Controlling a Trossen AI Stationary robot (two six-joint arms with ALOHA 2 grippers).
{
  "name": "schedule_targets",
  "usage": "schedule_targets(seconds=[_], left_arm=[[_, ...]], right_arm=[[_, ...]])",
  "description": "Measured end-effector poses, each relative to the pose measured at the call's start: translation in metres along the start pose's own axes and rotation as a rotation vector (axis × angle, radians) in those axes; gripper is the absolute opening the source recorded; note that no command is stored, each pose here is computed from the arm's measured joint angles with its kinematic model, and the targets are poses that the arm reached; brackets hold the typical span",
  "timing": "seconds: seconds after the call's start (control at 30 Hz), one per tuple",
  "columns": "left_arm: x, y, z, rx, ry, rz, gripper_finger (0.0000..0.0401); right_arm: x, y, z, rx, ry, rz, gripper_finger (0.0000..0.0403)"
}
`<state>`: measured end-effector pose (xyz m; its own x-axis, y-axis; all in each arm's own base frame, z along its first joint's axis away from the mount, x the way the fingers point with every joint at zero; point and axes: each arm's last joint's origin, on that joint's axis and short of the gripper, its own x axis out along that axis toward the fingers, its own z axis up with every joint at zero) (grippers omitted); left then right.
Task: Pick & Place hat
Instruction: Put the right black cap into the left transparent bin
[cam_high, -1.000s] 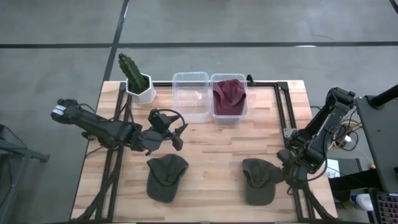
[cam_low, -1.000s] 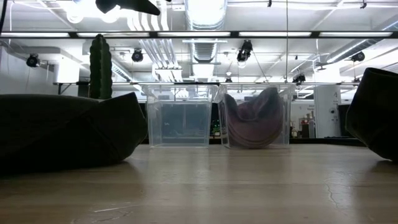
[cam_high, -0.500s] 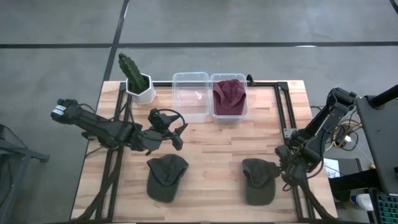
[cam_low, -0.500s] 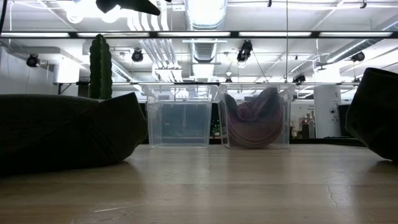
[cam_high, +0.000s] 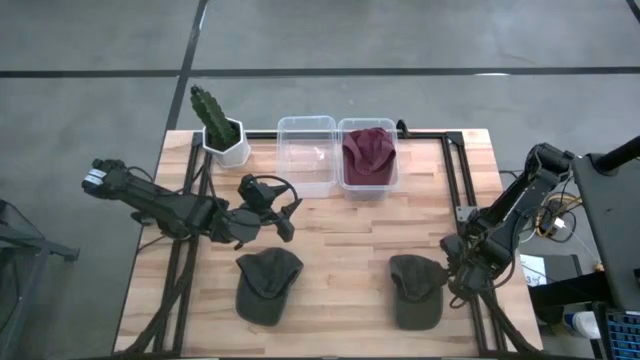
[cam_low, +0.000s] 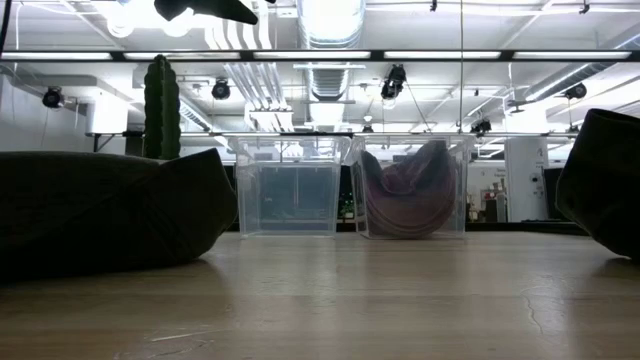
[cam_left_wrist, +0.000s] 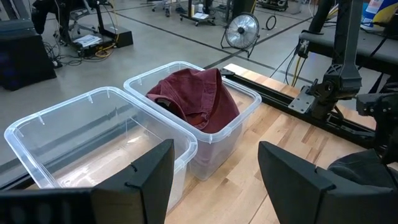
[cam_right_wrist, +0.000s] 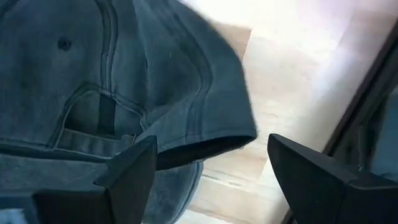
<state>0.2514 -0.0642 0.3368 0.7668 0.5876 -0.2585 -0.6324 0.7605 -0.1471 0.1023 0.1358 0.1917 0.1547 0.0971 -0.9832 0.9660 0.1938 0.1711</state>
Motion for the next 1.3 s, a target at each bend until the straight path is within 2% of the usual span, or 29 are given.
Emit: schedule_targets(seconds=[0.6, 0.97, 1.3], left_arm=[[0.001, 0.001, 0.000, 0.026, -0.001, 0.005, 0.0225], [0.001, 0.001, 0.000, 0.025, -0.001, 0.005, 0.0225], [0.001, 0.001, 0.001, 0.025, 0.000, 0.004, 0.0225]], right_arm=[[0.037, 0.020, -0.020, 0.017, 0.040, -0.052, 0.0295], [0.053, 0.028, -0.025, 0.024, 0.022, -0.030, 0.0293], [0.055, 0.031, -0.026, 0.032, 0.011, 0.003, 0.0270]])
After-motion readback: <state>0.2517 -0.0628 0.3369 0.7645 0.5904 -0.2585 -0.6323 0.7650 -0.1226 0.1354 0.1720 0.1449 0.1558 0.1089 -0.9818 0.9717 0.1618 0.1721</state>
